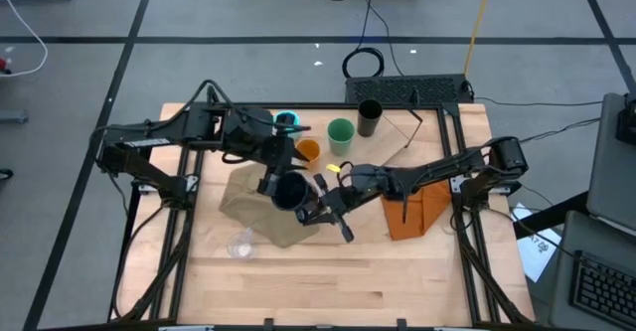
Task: Stack small to large cups/mugs on shelf
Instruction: Put the dark blue mug on the shelf
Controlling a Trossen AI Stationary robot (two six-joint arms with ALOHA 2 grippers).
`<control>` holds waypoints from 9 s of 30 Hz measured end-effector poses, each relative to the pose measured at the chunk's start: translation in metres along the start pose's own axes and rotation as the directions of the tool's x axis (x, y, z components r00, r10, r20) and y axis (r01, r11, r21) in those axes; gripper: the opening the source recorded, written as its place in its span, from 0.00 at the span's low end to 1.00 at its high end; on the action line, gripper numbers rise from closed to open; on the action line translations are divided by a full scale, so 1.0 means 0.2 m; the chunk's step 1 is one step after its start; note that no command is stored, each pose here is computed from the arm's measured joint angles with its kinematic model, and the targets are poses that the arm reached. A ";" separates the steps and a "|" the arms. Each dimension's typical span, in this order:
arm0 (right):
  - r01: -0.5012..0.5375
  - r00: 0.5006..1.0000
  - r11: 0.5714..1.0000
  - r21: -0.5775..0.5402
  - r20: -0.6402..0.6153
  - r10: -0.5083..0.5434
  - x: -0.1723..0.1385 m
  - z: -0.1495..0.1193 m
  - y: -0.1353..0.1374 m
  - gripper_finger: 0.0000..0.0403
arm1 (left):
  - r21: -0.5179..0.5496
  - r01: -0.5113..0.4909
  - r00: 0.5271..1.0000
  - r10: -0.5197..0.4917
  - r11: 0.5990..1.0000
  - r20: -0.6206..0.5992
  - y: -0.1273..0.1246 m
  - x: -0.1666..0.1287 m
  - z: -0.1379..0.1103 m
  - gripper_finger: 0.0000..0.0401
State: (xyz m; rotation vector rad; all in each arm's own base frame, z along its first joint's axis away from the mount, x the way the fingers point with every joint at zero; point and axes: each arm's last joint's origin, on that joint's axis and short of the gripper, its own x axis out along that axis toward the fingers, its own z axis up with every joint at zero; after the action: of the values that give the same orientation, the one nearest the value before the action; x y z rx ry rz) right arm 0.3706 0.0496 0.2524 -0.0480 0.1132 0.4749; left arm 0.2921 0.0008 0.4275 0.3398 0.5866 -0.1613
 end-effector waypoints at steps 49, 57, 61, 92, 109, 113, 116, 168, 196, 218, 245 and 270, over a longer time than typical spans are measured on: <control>0.539 0.841 0.820 -0.193 0.068 -0.537 -0.80 0.45 0.20 0.00 | -0.299 0.027 0.999 -0.013 0.954 0.049 -0.33 -0.96 -0.28 0.18; 0.582 0.811 0.806 -0.107 0.144 -0.567 -0.91 0.21 0.25 0.00 | -0.345 0.084 0.996 -0.084 0.935 0.015 -0.37 -0.97 -0.30 0.18; 0.598 0.798 0.797 -0.082 0.144 -0.585 -0.90 0.08 0.25 0.00 | -0.339 0.092 0.996 -0.090 0.936 0.019 -0.38 -0.97 -0.30 0.18; 0.701 0.697 0.708 0.086 0.132 -0.705 -0.95 -0.38 0.26 0.00 | -0.344 0.032 0.999 -0.042 0.939 -0.024 -0.38 -0.94 -0.29 0.18; 0.732 0.653 0.662 0.161 0.108 -0.749 -1.01 -0.54 0.24 0.00 | -0.338 0.003 1.000 -0.014 0.941 -0.028 -0.38 -0.94 -0.29 0.18; 0.732 0.659 0.664 0.154 0.091 -0.747 -1.00 -0.56 0.23 0.00 | -0.338 0.003 1.000 -0.013 0.941 -0.028 -0.38 -0.94 -0.29 0.18; 0.741 0.654 0.654 0.149 0.059 -0.754 -0.99 -0.58 0.22 0.00 | -0.338 0.002 1.000 -0.012 0.941 -0.027 -0.38 -0.94 -0.29 0.18; 0.753 0.651 0.636 0.169 -0.051 -0.757 -1.04 -0.75 0.05 0.00 | -0.340 -0.002 1.000 -0.007 0.941 -0.027 -0.38 -0.94 -0.29 0.18; 0.732 0.675 0.656 0.184 -0.071 -0.734 -1.05 -0.76 0.03 0.00 | -0.345 -0.002 1.000 -0.007 0.939 -0.025 -0.38 -0.94 -0.29 0.18; 0.730 0.675 0.649 0.213 -0.079 -0.734 -1.05 -0.76 0.03 0.15 | -0.356 -0.001 1.000 -0.008 0.934 -0.024 -0.38 -0.94 -0.29 0.18; 0.683 0.715 0.674 0.281 -0.067 -0.696 -1.05 -0.76 0.04 0.53 | -0.367 0.009 0.999 -0.022 0.930 -0.030 -0.38 -0.93 -0.28 0.18; 0.689 0.718 0.689 0.225 -0.085 -0.691 -1.08 -0.72 0.07 0.55 | -0.390 0.012 0.999 -0.026 0.921 -0.031 -0.38 -0.93 -0.28 0.18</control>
State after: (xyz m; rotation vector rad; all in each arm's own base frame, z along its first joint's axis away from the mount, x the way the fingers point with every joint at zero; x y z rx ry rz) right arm 0.1587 -0.0462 0.1360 0.1518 0.1362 -0.3114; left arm 0.0915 -0.0404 0.4676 -0.0509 0.6427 -0.0538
